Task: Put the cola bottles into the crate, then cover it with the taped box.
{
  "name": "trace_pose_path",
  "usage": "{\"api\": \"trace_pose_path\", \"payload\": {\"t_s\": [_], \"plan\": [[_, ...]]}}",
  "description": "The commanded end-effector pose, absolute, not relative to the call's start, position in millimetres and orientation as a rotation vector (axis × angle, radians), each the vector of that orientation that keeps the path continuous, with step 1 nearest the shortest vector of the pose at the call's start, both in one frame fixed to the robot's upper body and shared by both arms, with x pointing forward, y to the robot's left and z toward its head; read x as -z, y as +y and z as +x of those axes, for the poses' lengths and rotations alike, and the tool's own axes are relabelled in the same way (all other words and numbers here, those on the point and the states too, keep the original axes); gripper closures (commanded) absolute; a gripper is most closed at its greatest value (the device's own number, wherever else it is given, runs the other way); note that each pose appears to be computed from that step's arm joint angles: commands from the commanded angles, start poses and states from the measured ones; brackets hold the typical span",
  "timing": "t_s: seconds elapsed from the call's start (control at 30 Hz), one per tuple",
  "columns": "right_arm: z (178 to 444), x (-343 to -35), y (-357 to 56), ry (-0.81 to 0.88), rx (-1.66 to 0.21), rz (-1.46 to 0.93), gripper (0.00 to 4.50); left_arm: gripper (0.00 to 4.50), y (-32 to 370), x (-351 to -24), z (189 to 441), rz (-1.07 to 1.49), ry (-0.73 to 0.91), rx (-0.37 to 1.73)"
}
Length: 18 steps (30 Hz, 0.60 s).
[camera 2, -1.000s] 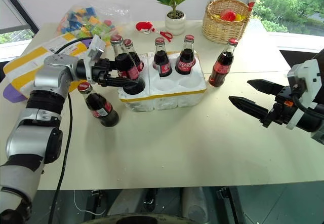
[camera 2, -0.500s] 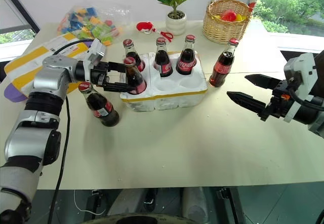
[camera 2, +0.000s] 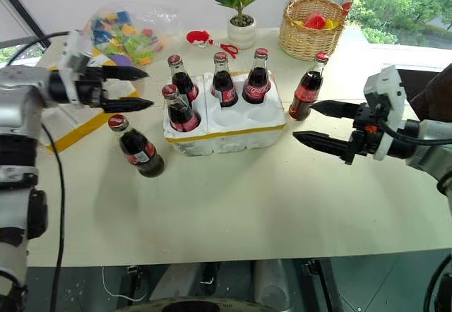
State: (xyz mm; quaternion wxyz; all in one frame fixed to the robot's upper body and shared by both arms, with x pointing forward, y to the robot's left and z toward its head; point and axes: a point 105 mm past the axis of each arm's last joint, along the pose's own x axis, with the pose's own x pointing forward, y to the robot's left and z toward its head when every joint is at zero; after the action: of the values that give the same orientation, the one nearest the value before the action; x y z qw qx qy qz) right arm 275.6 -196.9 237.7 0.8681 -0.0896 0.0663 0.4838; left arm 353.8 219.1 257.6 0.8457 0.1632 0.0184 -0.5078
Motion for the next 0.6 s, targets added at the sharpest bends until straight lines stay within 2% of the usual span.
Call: {"api": "trace_pose_path", "payload": {"t_s": [0.03,0.2,0.37,0.47,0.6], "plan": [[281.3,-241.7,-188.9,0.120,-1.080,-0.220,0.00,0.09,244.1,-279.9,338.7,0.355,-0.020,0.960],[279.0,-239.7,-175.8,0.143,-1.194,-0.229,0.00,0.09,263.9,-263.7,294.0,0.329,0.102,0.975],[275.0,-235.8,-168.8,0.158,-1.252,-0.233,0.00,0.09,256.2,-236.0,254.4,0.311,0.218,1.030],[276.2,-234.5,-166.2,0.156,-1.257,-0.228,0.00,0.09,245.0,-217.4,246.6,0.330,0.236,1.047],[275.6,-235.1,-165.5,0.154,-1.256,-0.221,0.00,0.09,232.7,-198.7,248.7,0.319,0.227,1.050]]}}
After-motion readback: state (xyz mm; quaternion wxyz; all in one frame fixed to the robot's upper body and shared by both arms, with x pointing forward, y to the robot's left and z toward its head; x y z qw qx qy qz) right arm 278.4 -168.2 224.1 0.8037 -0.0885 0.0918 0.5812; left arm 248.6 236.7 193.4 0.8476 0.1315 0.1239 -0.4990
